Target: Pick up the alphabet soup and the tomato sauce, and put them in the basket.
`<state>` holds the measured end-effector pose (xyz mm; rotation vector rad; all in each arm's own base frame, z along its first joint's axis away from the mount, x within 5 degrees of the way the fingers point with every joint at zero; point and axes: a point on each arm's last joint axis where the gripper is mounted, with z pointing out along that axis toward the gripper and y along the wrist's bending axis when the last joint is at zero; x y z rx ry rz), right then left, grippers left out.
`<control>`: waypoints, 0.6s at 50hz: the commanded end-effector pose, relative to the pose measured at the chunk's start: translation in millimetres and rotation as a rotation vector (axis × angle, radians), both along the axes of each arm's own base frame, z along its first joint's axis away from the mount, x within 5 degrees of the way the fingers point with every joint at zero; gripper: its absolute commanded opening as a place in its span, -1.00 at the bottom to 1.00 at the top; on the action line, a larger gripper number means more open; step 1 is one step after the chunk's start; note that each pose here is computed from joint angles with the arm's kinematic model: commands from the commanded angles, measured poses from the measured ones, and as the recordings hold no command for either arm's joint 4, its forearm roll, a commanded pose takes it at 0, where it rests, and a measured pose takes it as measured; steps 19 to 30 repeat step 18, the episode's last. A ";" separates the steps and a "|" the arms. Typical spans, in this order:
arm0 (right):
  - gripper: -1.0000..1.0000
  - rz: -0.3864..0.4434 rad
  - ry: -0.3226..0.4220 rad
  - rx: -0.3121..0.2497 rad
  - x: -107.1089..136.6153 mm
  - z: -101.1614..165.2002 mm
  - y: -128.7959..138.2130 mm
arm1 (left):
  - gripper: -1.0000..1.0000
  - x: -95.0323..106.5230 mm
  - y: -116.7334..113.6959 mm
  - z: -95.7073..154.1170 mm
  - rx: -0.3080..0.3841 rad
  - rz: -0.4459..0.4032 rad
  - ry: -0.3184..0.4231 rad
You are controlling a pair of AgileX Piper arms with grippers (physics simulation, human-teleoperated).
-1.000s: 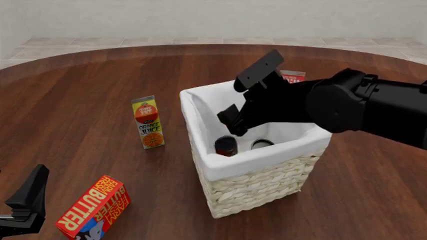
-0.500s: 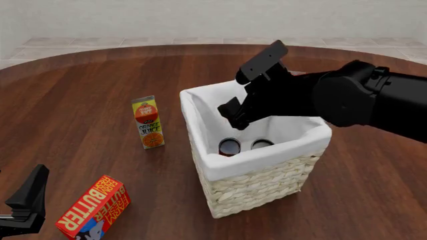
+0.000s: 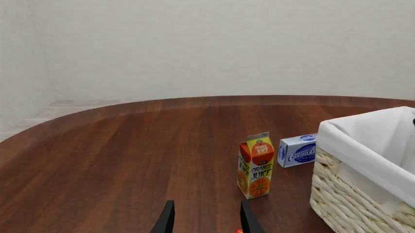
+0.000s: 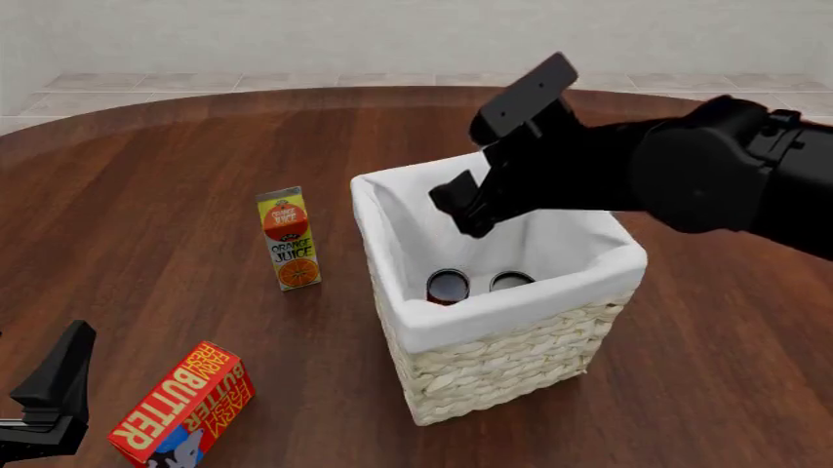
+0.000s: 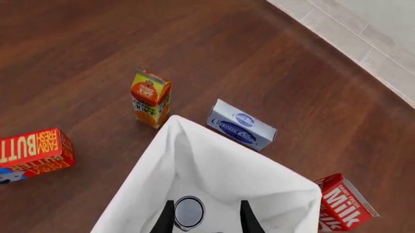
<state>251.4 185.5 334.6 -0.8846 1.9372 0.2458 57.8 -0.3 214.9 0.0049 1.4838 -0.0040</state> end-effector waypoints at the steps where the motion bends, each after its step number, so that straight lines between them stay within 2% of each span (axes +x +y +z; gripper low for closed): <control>1: 1.00 0.002 -0.015 0.003 -1.5 6.2 -1.9 | 1.00 0.0 0.0 0.0 0.000 0.000 0.000; 30: 1.00 -0.004 -0.044 0.018 -8.7 18.5 -10.5 | 1.00 0.0 0.0 0.0 0.000 0.000 0.000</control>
